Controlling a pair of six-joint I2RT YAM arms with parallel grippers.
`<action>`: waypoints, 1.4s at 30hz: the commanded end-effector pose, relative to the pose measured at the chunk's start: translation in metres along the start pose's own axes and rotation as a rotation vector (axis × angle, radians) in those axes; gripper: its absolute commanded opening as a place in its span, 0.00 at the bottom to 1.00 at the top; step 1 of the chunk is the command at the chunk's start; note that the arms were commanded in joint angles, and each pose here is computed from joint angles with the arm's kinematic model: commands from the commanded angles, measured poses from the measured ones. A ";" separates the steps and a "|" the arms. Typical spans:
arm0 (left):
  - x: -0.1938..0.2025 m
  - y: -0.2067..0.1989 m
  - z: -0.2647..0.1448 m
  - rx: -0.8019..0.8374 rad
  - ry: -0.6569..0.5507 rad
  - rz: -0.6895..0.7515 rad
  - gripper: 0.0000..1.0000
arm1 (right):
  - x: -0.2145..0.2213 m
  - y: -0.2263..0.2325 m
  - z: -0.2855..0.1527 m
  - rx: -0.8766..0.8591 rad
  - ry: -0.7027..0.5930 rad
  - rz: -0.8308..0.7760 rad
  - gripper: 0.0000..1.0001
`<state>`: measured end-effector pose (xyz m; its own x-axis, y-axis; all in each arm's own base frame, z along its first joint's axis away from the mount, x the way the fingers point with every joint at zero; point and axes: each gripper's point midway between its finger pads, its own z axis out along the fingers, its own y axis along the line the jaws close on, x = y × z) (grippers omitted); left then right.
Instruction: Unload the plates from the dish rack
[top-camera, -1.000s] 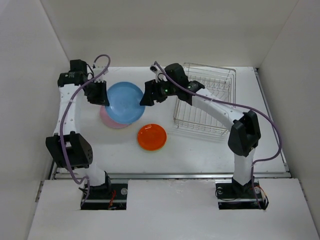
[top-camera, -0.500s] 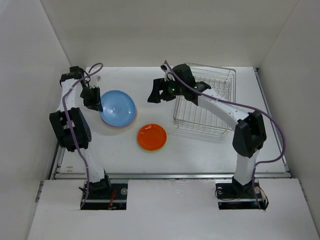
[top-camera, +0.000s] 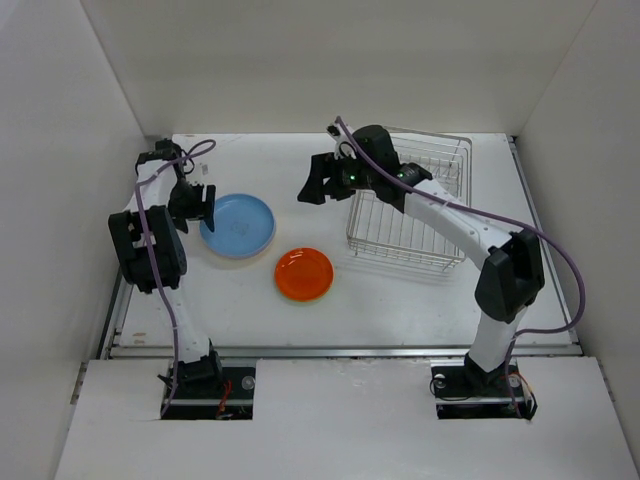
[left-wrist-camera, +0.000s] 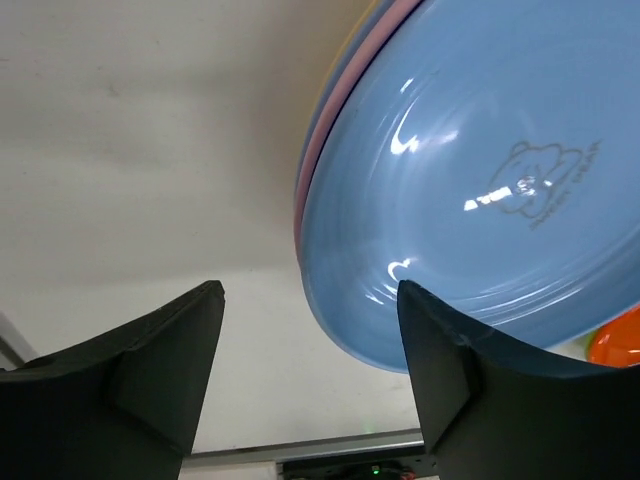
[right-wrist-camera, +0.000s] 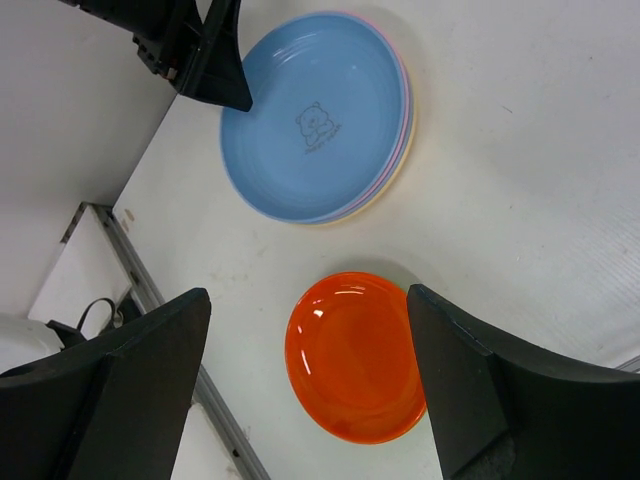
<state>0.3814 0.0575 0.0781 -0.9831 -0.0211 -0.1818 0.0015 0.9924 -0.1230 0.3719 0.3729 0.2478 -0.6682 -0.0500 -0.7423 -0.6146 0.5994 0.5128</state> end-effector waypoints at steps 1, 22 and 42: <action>0.002 0.009 -0.027 -0.118 -0.044 0.045 0.67 | -0.017 0.020 -0.013 -0.044 -0.062 -0.044 0.85; 0.003 0.003 0.012 -0.214 0.049 0.125 0.66 | -0.017 0.025 -0.032 -0.028 -0.077 -0.055 0.85; 0.000 -0.001 -0.023 -0.258 0.020 0.143 0.65 | -0.016 0.023 -0.043 0.005 -0.079 -0.068 0.85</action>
<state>0.3781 0.0562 0.0561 -0.9880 0.1228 -0.0937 0.1108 0.9861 0.1235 0.3576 0.3583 0.2562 -0.6518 -0.0512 -0.7567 -0.6200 0.6106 0.4927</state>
